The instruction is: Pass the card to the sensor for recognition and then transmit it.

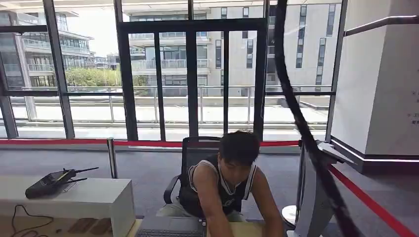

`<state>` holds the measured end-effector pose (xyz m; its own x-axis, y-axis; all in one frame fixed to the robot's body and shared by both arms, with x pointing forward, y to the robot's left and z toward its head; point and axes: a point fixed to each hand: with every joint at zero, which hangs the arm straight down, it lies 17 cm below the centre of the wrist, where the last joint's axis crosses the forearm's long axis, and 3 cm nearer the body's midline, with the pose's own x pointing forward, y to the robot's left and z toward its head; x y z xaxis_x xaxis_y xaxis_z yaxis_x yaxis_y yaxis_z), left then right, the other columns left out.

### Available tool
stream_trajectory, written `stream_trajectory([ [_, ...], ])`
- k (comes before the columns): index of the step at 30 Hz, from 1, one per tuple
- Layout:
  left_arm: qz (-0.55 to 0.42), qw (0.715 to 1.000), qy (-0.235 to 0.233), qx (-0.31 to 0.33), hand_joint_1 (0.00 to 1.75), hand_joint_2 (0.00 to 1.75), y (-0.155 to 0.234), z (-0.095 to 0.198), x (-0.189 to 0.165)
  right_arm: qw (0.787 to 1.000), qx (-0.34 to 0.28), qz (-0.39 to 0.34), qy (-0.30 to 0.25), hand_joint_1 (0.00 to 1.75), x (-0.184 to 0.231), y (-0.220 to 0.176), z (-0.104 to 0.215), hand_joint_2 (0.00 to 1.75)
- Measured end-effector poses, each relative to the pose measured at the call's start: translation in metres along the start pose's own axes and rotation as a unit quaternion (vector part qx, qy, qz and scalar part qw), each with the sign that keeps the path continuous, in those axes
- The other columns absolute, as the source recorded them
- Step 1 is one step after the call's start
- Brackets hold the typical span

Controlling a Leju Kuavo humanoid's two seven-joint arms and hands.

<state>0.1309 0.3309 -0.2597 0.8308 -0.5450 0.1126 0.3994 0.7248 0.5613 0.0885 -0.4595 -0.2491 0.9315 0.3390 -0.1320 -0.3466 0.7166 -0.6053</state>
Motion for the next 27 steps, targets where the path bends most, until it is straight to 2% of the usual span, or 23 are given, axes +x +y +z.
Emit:
stream_trajectory([
  [27,0.003,1.0,0.0,-0.002,0.0,0.0,0.0003,-0.0005,-0.0008,1.0,0.017,0.014,-0.02,0.0,0.008,0.0097,0.0033,0.0],
])
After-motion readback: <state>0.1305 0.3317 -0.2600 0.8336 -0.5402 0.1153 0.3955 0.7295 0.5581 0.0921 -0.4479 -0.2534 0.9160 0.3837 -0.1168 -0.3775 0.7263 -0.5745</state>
